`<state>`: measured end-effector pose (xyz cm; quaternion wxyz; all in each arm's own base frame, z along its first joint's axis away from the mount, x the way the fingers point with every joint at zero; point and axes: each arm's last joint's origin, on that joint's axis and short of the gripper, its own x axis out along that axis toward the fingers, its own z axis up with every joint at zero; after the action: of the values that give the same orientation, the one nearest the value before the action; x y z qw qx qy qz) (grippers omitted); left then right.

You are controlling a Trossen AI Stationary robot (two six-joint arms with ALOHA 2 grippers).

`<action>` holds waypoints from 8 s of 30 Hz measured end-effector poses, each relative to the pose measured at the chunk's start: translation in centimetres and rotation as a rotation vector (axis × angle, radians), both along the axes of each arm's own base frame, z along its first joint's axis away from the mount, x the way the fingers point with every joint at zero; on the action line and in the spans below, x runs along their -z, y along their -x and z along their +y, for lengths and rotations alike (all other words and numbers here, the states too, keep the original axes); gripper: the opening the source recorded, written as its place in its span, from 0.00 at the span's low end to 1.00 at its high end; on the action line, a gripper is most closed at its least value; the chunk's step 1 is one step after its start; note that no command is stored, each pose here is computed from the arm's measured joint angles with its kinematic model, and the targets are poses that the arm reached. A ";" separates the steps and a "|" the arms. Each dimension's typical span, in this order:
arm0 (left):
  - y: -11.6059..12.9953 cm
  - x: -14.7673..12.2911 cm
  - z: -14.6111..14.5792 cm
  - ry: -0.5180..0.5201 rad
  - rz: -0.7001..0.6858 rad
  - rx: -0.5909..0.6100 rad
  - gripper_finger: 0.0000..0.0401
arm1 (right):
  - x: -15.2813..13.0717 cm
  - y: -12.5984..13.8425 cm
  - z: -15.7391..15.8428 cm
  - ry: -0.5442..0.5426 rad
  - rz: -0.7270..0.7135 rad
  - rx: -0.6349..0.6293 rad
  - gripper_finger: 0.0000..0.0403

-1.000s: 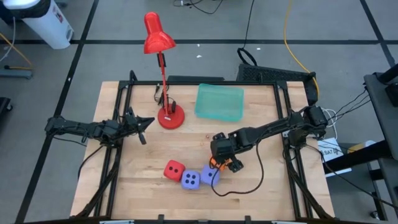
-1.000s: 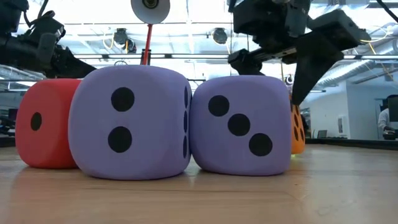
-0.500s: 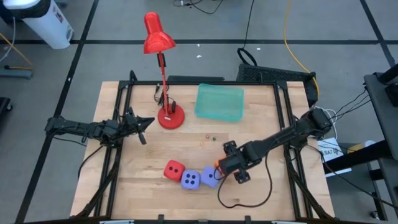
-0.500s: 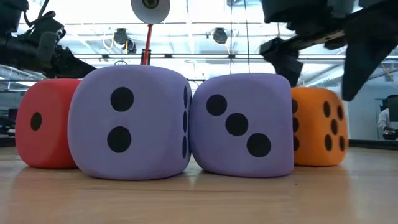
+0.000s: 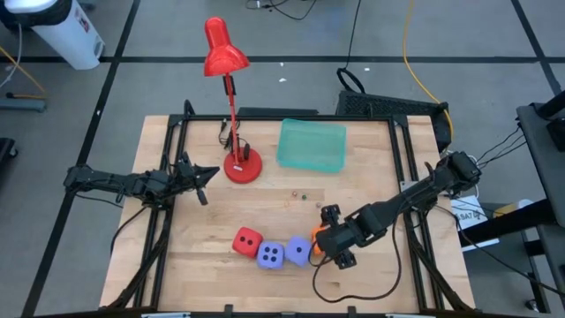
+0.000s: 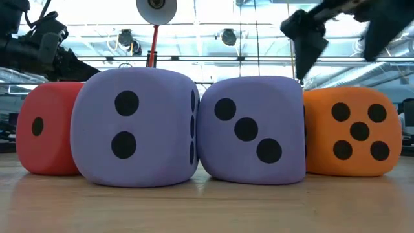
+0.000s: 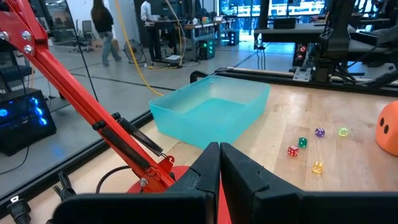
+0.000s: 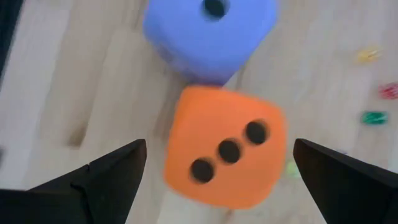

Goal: Pick & Place Dice
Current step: Put the big orange dice into the green bin

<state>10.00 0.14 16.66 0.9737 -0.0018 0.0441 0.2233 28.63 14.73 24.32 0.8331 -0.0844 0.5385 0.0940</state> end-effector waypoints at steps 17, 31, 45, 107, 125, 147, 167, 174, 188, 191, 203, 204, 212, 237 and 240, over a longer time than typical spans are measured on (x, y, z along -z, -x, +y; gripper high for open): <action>0.0 0.0 -0.1 -0.009 0.006 0.025 0.05 | 3.0 -1.5 -0.2 -0.052 0.115 0.195 0.98; 0.0 0.0 -0.1 -0.009 0.007 0.026 0.05 | 9.9 -2.8 2.0 0.064 0.259 0.167 0.98; 0.0 0.0 -0.1 -0.007 0.003 0.027 0.05 | 7.4 -1.4 1.8 0.100 0.210 0.199 0.87; -0.1 0.0 -0.2 -0.035 0.020 0.063 0.05 | 0.1 1.7 -9.8 0.043 0.458 0.169 0.98; -0.1 0.0 -0.1 -0.027 0.016 0.054 0.05 | 0.1 1.4 -10.4 -0.064 0.460 0.124 0.99; -0.1 0.0 -0.2 -0.029 0.017 0.060 0.05 | 7.6 3.9 -10.9 -0.095 0.501 0.117 0.98; -0.1 -0.1 -0.1 -0.003 -0.010 0.053 0.05 | -5.6 3.1 -12.4 0.027 -0.017 0.304 0.88; -0.1 -0.2 -0.1 -0.001 -0.022 0.050 0.05 | -9.1 2.4 -18.6 0.195 -0.286 0.444 0.90; -0.1 -0.1 -0.1 -0.004 -0.007 0.050 0.05 | -5.2 -0.3 -28.1 0.068 -0.285 0.501 0.98; -0.1 -0.1 -0.1 -0.007 -0.002 0.050 0.05 | -3.6 -0.2 -28.7 0.003 -0.188 0.513 0.98; -0.1 -0.8 -0.1 0.072 -0.112 0.048 0.05 | -1.1 -1.1 -30.1 0.082 -0.103 0.467 0.99; -0.2 -1.1 -0.2 0.083 -0.142 0.057 0.04 | -1.2 -1.2 -30.2 0.092 -0.110 0.471 0.99; -2.6 -2.8 -0.1 0.103 -0.075 0.047 0.01 | -1.3 -1.2 -30.2 0.082 -0.125 0.459 0.99; -21.7 -9.6 9.1 0.108 0.113 0.093 0.01 | -1.9 -2.9 -28.5 0.108 -0.231 0.340 0.99; -23.3 -9.7 9.9 0.134 0.115 0.181 0.01 | -1.9 -2.9 -28.5 0.107 -0.231 0.339 0.99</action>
<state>33.33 10.00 26.33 0.9835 -0.0499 0.1147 0.1309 31.58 -13.80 26.22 0.8876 -0.0467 0.4500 -0.0866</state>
